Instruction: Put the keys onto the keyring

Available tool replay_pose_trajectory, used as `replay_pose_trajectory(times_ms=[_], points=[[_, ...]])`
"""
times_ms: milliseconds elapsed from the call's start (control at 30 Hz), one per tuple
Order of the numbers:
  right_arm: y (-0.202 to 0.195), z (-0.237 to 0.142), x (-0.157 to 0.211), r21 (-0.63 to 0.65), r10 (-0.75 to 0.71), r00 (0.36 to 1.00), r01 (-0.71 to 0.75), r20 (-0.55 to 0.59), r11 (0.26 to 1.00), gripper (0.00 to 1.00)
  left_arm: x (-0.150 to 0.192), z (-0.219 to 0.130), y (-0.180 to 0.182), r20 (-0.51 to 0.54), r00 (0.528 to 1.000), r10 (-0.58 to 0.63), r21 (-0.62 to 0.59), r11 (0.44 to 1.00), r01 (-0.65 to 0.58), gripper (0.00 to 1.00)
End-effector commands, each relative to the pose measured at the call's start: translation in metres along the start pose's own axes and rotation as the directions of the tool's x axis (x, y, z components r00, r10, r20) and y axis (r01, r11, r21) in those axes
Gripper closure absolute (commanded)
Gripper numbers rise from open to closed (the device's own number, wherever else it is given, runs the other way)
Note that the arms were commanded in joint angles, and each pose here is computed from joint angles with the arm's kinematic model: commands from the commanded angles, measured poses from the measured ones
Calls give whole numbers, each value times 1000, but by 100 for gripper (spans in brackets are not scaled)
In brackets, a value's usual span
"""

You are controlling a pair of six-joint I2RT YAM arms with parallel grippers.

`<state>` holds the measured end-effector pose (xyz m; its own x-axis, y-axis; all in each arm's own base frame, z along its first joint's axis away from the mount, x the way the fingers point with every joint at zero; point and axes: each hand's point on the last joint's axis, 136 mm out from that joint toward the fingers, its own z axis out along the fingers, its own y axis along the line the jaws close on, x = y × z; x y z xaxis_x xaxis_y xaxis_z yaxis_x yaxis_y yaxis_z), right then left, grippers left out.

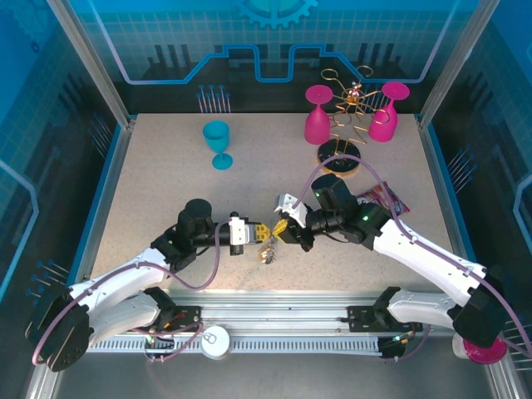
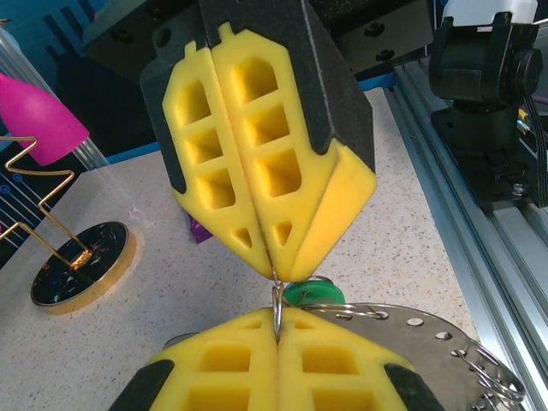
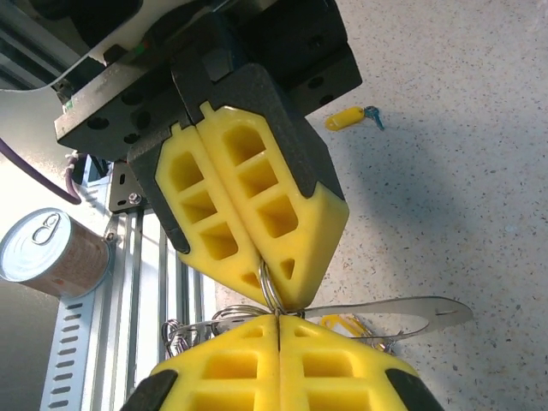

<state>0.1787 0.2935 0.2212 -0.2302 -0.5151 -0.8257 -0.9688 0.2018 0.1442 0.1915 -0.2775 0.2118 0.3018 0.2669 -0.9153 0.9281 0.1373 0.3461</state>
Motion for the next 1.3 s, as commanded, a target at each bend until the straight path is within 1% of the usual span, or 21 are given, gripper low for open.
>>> replay_pose_trajectory(times_ms=[0,233,367,400,433,500,567,600,633,733,800,867,1000,1267], points=[[-6,-3,2,12,37,999,-37,-1,999,100,-17,-3,-6,78,996,39,20,999,-41,100],[-16,7,13,17,114,992,-113,-55,993,100,-31,-4,-10,153,987,40,52,997,-48,100],[-17,7,13,20,123,991,-122,-61,992,100,-32,-3,-7,158,987,34,39,998,-41,100],[-18,7,12,24,124,991,-123,-59,992,99,-32,-3,-6,159,987,35,33,999,-41,100],[-19,6,12,30,124,991,-122,-57,992,95,-33,-3,-5,159,987,33,29,999,-38,100],[-20,1,8,41,117,993,-115,-31,992,79,-33,-3,-3,161,987,25,22,999,-29,100],[-20,-5,3,57,87,996,-88,14,995,70,-33,-3,-2,166,986,13,20,1000,-16,100],[-20,-8,1,72,58,998,-61,40,996,67,-33,-2,-2,170,986,1,23,1000,-5,100],[-21,-11,0,94,26,998,-31,61,995,66,-33,-2,-3,175,984,-6,26,1000,1,100],[-18,-17,0,137,-120,984,102,134,985,65,-34,-2,-3,187,982,-26,39,999,19,100],[-10,-20,-5,149,-231,951,203,204,968,65,-36,-2,-4,197,979,-44,56,998,34,100],[-8,-23,-6,180,-299,922,260,245,949,66,-37,-3,-5,202,978,-56,72,997,42,100],[-10,-25,-6,214,-337,909,288,246,933,68,-34,-2,-7,195,978,-73,94,994,55,100],[5,-26,-5,140,-337,908,311,250,940,67,-30,-1,-7,182,980,-83,101,993,66,100]])
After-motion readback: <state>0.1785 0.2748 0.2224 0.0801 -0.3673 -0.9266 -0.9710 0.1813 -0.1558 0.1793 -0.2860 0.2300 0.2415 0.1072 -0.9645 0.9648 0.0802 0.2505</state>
